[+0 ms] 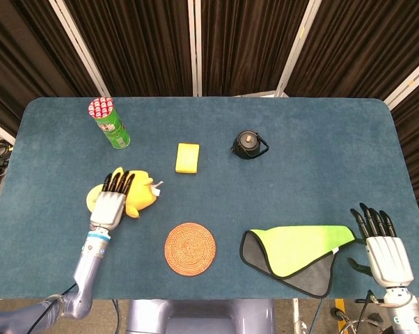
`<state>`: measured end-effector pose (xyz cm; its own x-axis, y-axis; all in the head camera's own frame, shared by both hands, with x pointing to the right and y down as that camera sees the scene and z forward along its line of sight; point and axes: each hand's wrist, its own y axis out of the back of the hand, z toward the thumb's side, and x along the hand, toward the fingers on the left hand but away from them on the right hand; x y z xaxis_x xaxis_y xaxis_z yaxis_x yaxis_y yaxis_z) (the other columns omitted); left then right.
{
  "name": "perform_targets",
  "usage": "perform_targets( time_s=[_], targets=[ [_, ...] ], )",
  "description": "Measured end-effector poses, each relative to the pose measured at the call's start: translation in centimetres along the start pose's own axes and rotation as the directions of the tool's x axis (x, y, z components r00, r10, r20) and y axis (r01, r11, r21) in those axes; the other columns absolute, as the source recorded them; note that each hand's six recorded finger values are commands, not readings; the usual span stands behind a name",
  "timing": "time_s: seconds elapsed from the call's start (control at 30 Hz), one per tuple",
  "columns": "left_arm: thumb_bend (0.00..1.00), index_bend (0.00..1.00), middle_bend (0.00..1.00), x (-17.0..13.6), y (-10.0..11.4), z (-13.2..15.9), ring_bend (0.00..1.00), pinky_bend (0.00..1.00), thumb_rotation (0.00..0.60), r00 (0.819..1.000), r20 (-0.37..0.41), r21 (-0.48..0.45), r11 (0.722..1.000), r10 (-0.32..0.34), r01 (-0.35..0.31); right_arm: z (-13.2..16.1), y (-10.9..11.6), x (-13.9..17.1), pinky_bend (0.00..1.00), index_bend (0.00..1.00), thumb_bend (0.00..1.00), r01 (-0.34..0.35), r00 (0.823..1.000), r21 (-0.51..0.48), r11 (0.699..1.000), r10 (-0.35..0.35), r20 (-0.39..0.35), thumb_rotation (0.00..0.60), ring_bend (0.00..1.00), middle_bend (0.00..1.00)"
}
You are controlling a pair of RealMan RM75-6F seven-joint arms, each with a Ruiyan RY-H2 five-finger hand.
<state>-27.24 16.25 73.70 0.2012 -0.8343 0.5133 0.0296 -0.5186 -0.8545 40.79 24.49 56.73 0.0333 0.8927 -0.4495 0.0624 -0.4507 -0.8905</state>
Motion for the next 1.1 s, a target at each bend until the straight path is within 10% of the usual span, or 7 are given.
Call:
perform_targets(
  time_s=[0.43, 0.83, 1.1],
  targets=[
    [1.0, 0.0, 0.0, -1.2, 2.9, 2.6, 0.0, 0.0, 0.6, 0.993, 0.075, -0.019, 0.996, 0.087, -0.085, 0.1, 0.2, 0.1, 0.0, 0.0, 0.02, 0.007, 1.0, -0.002, 1.0, -0.007, -0.003, 0.6, 0.0, 0.0],
    [0.99, 0.0, 0.0, -6.1, 6.6, -3.2, 0.0, 0.0, 0.6, 0.978, -0.008, -0.068, 0.976, 0.209, -0.209, 0.2, 0.0, 0.2, 0.0, 0.0, 0.02, 0.003, 1.0, 0.007, 1.0, -0.003, -0.005, 0.6, 0.0, 0.0],
    [0.51, 0.0, 0.0, -10.4, 8.1, -7.9, 0.0, 0.0, 0.6, 0.957, -0.114, 0.0, 0.964, 0.265, -0.267, 0.4, 0.0, 0.3, 0.0, 0.0, 0.02, 0.004, 1.0, 0.019, 1.0, -0.004, -0.011, 0.6, 0.0, 0.0]
  ],
)
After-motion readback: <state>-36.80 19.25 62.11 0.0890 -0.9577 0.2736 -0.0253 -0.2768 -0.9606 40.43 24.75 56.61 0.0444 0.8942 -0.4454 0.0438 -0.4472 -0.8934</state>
